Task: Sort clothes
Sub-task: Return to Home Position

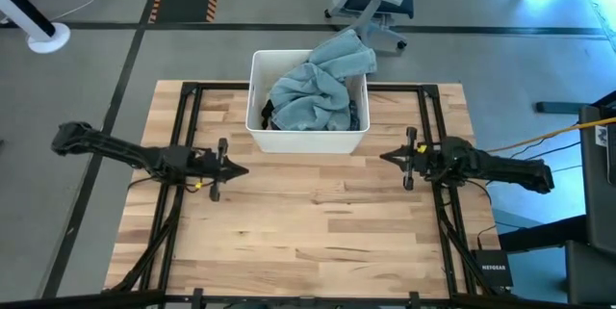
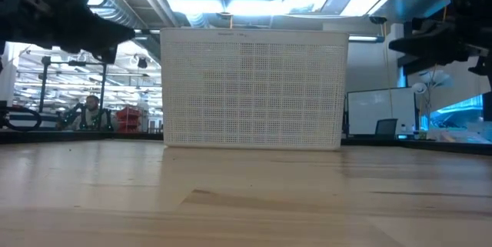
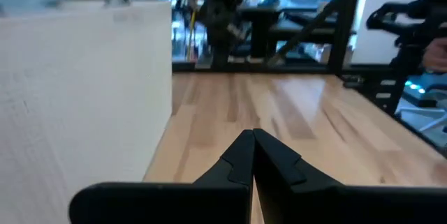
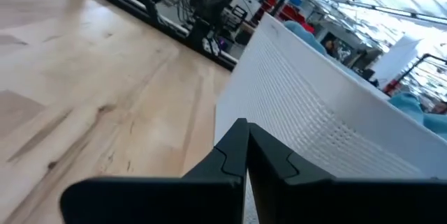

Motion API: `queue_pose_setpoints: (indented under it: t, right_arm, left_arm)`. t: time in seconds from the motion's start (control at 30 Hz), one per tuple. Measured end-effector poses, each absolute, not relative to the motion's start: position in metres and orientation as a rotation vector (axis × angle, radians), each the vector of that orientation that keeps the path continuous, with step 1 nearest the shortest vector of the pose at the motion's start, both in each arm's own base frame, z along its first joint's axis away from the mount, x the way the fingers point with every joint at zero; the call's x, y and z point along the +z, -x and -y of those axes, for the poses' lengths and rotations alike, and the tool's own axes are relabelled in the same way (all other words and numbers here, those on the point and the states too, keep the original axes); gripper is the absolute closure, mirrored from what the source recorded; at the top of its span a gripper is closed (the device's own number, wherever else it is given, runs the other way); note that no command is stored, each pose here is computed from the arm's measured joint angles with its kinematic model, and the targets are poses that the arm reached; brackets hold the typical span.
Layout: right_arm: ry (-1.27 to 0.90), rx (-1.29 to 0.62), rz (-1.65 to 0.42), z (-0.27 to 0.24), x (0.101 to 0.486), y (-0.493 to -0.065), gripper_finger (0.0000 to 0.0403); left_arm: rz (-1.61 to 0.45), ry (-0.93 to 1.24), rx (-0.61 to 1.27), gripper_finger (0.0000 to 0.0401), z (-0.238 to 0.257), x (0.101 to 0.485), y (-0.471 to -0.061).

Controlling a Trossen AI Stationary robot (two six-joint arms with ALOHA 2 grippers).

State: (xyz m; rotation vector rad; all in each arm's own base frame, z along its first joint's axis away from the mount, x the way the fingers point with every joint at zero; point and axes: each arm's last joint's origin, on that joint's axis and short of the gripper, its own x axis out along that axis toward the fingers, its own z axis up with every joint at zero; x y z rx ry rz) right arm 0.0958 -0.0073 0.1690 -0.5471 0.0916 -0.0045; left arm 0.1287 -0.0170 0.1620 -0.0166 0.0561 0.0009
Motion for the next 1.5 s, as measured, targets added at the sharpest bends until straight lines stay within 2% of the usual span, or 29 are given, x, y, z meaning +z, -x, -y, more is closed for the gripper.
queue_pose_setpoints:
  t: [0.63,1.5]
  right_arm:
    - [0.570,-0.029,-0.094,0.008,0.169,-0.096,0.0385]
    - [0.576,-0.028,-0.097,0.008,0.169,-0.096,0.0384]
  left_arm:
    - [0.050,0.036,0.063,0.0400,0.010,0.171,-0.097]
    - [0.051,0.036,0.111,0.0400,0.008,0.171,-0.096]
